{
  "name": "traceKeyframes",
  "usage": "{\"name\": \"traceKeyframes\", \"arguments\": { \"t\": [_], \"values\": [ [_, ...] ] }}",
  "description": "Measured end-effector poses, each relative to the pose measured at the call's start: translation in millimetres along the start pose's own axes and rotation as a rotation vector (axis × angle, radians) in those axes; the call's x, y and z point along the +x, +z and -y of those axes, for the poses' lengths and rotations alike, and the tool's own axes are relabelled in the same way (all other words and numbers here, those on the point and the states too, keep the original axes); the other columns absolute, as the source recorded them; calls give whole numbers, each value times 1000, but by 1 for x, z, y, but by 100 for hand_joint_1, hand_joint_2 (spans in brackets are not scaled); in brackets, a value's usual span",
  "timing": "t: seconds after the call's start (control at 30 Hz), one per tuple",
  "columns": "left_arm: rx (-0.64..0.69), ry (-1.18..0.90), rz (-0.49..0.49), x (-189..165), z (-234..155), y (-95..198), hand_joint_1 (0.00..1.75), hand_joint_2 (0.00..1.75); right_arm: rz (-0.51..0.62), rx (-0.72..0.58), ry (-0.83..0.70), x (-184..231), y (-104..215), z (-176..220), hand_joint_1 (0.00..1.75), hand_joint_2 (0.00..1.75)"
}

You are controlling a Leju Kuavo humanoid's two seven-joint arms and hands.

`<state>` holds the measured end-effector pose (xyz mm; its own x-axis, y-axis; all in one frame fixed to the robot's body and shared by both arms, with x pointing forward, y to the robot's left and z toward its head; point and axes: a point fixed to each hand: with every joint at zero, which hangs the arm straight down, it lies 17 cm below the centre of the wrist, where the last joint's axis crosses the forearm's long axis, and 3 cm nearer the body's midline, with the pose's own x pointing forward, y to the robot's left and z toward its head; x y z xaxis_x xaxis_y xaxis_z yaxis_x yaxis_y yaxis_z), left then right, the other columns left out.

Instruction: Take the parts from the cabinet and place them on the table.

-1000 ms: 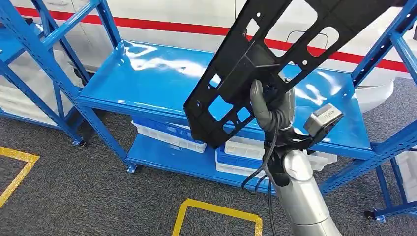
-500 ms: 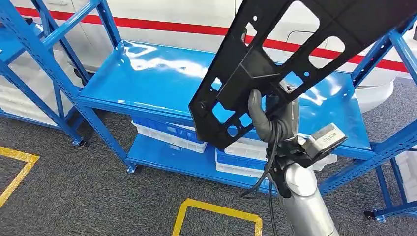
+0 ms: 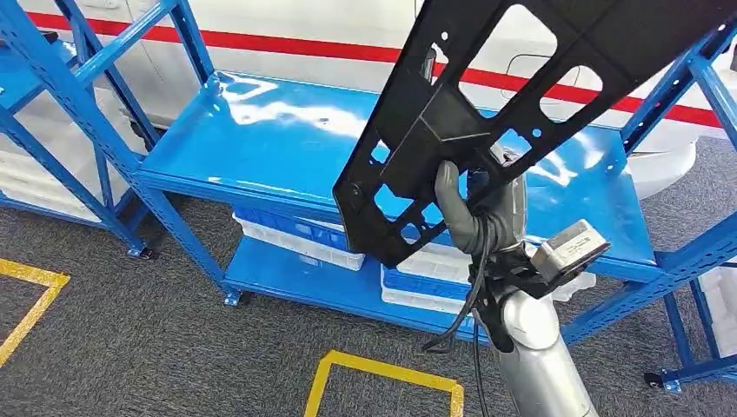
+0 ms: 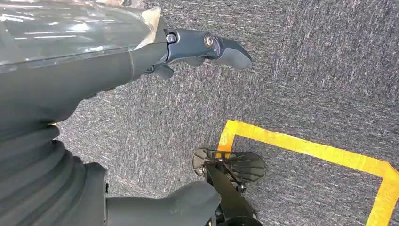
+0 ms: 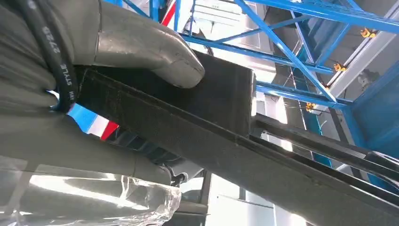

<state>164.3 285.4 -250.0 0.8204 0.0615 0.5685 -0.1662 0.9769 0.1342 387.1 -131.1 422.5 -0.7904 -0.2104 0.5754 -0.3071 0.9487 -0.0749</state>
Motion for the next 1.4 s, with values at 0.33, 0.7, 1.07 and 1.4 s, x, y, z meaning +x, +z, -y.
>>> {"name": "traceKeyframes", "arguments": {
  "t": [0.33, 0.7, 1.07, 1.4],
  "values": [
    [-11, 7, 0, 1, 3, 0, 0, 175, 2, 10, 3, 0, 0, -2, 175, 175],
    [-15, 24, 2, 3, 3, -1, 0, 175, -14, 26, 13, -7, 7, -5, 175, 175],
    [-6, 46, -4, 2, 3, 0, 0, 175, -40, 21, 26, -17, 1, -5, 175, 175],
    [-5, 49, 7, 9, 3, -2, 0, 175, -68, 12, 77, -31, 1, -4, 175, 175]
  ]
}}
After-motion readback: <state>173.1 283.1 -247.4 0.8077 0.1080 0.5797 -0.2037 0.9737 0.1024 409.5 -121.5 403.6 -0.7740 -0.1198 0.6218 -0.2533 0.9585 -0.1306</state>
